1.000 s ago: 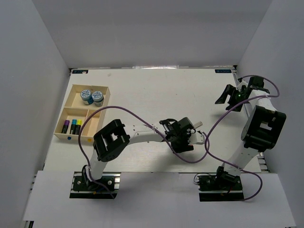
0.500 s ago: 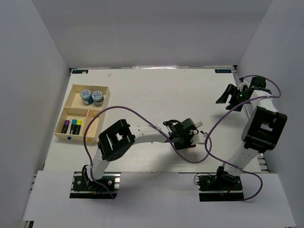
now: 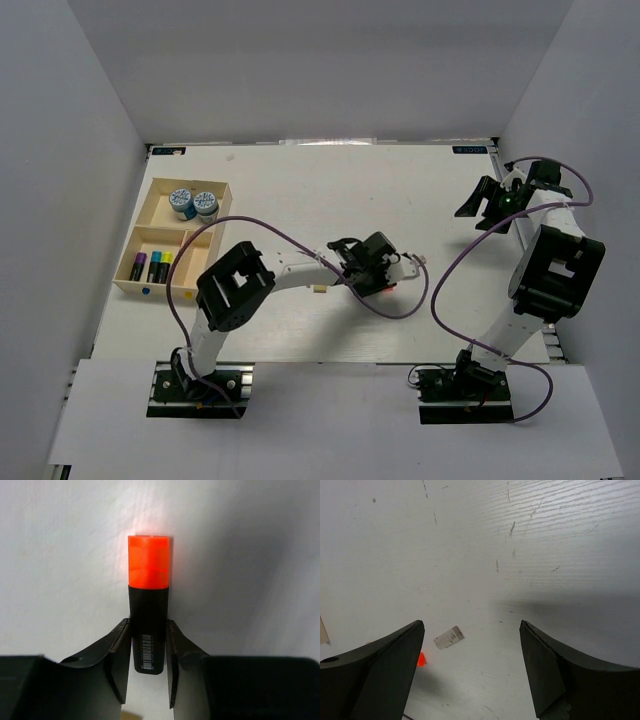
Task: Sort the stationery into containers
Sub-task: Pick up the pen from the center of the board, then place the pen in the storage box.
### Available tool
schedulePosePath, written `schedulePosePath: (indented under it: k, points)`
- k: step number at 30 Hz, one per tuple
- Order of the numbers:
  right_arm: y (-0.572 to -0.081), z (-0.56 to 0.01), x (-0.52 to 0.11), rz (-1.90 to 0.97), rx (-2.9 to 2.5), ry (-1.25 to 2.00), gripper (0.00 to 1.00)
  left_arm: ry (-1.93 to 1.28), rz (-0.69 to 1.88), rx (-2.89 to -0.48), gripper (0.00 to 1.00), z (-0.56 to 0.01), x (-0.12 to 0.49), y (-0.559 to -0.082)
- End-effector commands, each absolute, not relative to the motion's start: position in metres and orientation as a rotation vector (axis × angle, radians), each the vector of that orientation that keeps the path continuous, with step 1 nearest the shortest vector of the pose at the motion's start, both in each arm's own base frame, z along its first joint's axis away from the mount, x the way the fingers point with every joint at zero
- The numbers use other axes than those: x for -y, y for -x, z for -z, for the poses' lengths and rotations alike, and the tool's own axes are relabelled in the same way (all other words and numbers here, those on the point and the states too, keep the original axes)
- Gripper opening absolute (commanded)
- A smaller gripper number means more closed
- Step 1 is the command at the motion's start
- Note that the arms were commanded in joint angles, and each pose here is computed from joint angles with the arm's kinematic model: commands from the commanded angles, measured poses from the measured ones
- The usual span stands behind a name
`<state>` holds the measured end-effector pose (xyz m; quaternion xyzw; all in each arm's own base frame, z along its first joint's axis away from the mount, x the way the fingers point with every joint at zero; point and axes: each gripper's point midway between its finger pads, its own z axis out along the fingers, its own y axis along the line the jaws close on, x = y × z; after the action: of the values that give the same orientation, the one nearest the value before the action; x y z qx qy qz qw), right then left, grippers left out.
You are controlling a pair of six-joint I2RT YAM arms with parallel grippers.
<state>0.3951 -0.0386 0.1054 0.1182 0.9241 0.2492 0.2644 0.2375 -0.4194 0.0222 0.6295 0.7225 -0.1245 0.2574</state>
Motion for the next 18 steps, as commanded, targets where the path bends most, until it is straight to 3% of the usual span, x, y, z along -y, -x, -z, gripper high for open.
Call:
schedulePosePath:
  k: [1, 6, 12, 18]
  points:
    - [-0.398, -0.128, 0.038, -0.682, -2.442, -0.293, 0.82, -1.572, 0.200, -2.129, 0.10, -0.024, 0.362, -0.271]
    - [-0.397, -0.126, 0.036, -0.689, -2.446, -0.285, 0.82, -1.286, 0.177, -2.254, 0.08, -0.046, 0.326, -0.348]
    - [-0.395, -0.126, 0.034, -0.693, -2.452, -0.267, 0.82, -0.930, 0.107, -2.369, 0.07, -0.078, 0.237, -0.442]
    - [-0.389, -0.116, 0.026, -0.723, -2.476, -0.243, 0.80, -0.652, 0.087, -2.435, 0.07, -0.122, 0.123, -0.467]
